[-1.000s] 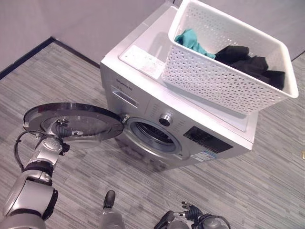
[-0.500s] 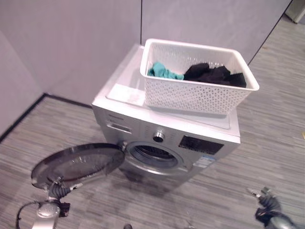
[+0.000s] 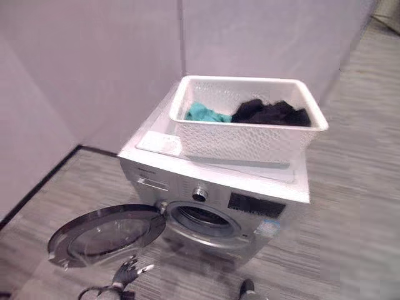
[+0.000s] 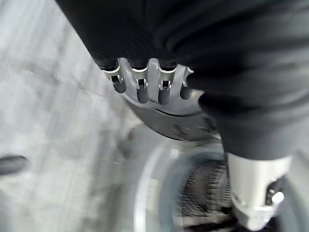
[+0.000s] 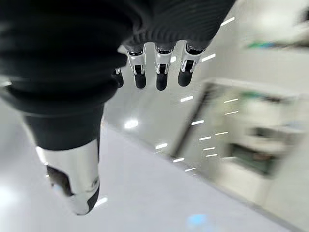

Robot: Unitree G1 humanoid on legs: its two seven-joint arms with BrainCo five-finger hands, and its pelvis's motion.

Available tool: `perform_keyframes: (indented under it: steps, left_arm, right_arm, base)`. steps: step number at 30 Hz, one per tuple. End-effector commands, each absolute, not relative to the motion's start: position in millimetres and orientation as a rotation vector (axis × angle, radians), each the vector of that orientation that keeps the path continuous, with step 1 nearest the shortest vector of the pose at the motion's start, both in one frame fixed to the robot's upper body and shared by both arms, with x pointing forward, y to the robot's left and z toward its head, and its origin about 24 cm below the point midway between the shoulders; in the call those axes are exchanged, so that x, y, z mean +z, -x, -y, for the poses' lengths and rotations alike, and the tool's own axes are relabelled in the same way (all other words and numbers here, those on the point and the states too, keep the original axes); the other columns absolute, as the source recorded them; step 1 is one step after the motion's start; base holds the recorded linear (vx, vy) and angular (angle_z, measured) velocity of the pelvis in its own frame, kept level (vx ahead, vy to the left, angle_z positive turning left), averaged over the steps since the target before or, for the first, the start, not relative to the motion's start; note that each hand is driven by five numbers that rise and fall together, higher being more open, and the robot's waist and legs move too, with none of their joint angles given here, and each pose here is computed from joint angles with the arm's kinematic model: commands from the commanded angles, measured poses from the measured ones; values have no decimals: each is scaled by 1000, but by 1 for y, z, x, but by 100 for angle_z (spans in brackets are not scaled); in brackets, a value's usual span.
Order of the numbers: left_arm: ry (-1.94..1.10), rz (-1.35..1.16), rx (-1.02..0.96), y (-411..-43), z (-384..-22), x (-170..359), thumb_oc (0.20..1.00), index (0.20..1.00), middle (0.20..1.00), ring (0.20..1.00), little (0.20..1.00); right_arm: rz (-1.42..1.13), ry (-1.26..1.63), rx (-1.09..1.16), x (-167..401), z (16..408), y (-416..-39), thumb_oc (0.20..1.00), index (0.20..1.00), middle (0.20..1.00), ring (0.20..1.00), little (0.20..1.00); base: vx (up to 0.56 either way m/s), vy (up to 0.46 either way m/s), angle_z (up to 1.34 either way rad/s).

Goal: Grab the laundry basket,head to the washer,open it,put in the laundry and shut it.

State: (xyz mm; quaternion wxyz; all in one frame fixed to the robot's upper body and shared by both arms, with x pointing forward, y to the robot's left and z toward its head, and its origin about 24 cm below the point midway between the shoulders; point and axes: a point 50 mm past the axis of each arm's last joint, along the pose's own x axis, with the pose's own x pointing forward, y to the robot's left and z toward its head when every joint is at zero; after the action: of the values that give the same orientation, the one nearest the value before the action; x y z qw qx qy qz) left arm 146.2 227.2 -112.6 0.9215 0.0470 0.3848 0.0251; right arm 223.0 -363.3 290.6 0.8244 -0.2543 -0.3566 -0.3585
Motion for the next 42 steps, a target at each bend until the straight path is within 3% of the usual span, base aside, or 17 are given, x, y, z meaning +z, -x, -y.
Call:
perform_keyframes:
  steps: [1, 4, 7, 15, 26, 42]
  left_arm:
    - [-100, -653, 152, -160, -260, -85, 1000, 1000, 1000, 1000, 1000]
    - [-70, -629, 148, -162, -256, -81, 1000, 1000, 1000, 1000, 1000]
    - [-98, -664, 126, -161, -258, -85, 1000, 1000, 1000, 1000, 1000]
    - [-174, -741, 74, -146, -272, -89, 1000, 1000, 1000, 1000, 1000]
    - [-83, -812, 18, -133, -252, -106, 1000, 1000, 1000, 1000, 1000]
    - [-47, -962, 18, -104, -244, -130, 1000, 1000, 1000, 1000, 1000]
  right_arm:
    - [991, 635, -556, 352, 320, -239, 1000, 1000, 1000, 1000, 1000]
    - [928, 713, -376, 370, 289, -273, 1000, 1000, 1000, 1000, 1000]
    - [718, 822, -248, 345, 279, -301, 1000, 1000, 1000, 1000, 1000]
    - [402, 922, -61, 311, 280, -327, 1000, 1000, 1000, 1000, 1000]
    - [168, 1119, 105, 304, 285, -335, 1000, 1000, 1000, 1000, 1000]
    - [110, 1236, 233, 303, 283, -317, 1000, 1000, 1000, 1000, 1000]
  base:
    - [-95, -169, 67]
    - [111, 49, -78]
    - [138, 185, -32]
    - [79, 149, -18]
    - [35, 22, -8]
    - [20, -5, 0]
